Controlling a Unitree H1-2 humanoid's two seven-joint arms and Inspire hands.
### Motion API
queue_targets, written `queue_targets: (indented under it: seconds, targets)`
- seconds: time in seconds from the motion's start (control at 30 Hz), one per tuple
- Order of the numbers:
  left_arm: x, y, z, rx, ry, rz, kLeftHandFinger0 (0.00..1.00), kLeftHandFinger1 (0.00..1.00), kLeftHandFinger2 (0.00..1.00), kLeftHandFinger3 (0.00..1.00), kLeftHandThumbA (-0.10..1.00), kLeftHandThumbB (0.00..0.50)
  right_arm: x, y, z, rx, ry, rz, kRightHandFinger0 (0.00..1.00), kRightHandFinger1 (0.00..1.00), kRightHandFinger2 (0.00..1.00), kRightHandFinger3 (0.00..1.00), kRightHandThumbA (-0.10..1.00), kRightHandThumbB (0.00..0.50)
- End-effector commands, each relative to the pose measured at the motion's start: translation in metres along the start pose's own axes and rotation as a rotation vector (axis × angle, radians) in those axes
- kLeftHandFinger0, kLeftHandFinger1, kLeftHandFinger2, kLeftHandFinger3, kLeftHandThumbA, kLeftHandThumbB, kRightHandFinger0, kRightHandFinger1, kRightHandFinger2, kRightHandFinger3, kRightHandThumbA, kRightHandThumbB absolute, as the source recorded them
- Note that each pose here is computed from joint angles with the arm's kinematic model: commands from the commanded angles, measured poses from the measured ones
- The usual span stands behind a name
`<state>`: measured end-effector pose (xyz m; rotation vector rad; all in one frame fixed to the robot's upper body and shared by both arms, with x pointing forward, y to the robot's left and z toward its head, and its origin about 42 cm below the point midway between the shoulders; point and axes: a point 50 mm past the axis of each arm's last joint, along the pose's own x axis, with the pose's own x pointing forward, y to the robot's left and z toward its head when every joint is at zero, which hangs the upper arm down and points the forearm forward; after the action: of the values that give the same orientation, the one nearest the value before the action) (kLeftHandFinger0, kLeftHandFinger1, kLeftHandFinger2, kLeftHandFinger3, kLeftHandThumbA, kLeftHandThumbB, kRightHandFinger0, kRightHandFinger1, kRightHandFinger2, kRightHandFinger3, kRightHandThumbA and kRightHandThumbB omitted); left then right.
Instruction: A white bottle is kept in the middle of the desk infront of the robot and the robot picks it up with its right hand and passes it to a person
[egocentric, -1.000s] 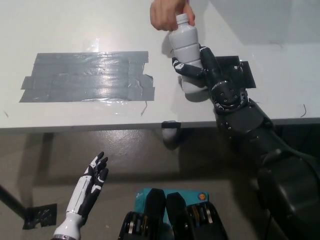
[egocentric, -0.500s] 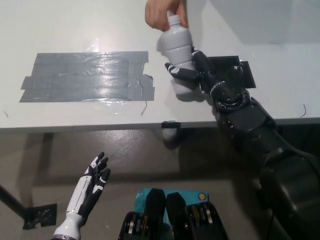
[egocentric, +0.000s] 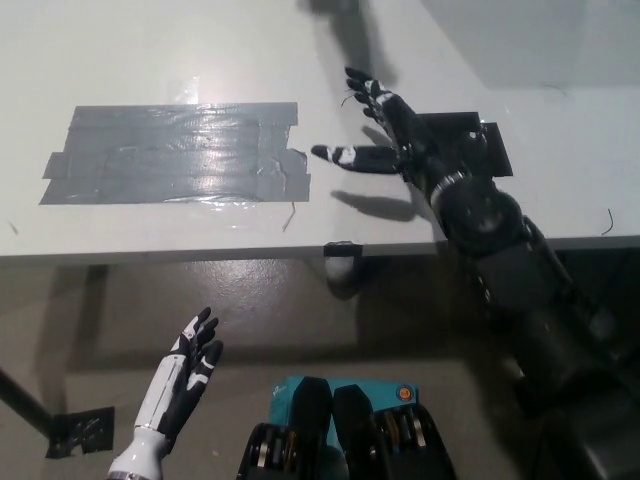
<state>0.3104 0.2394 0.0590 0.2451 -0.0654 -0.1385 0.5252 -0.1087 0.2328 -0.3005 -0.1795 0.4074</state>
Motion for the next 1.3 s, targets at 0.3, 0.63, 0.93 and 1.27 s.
queue_targets:
  seconds: [0.3, 0.63, 0.93, 1.27]
  targets:
    - [0.006, 0.008, 0.012, 0.006, -0.053, 0.002, 1.0, 1.0, 1.0, 1.0, 0.88, 0.079, -0.156, -0.022, 0.12, -0.11, -0.539, 0.018, 1.0, 1.0, 1.0, 1.0, 0.91, 0.471]
    - [0.006, 0.007, 0.008, -0.001, -0.033, 0.01, 1.0, 1.0, 1.0, 1.0, 0.9, 0.07, -0.226, -0.006, 0.102, -0.043, -0.576, -0.047, 1.0, 1.0, 1.0, 1.0, 0.98, 0.391]
    - [0.005, 0.008, 0.008, 0.007, -0.03, 0.018, 0.98, 1.0, 1.0, 1.0, 0.91, 0.042, -0.228, 0.027, 0.002, 0.188, -0.305, -0.277, 1.0, 1.0, 1.0, 1.0, 1.0, 0.114]
    - [0.003, 0.007, 0.005, -0.004, -0.023, 0.016, 0.99, 1.0, 1.0, 1.0, 0.86, 0.06, -0.225, 0.044, -0.092, 0.36, -0.056, -0.32, 1.0, 1.0, 1.0, 1.0, 0.91, 0.098]
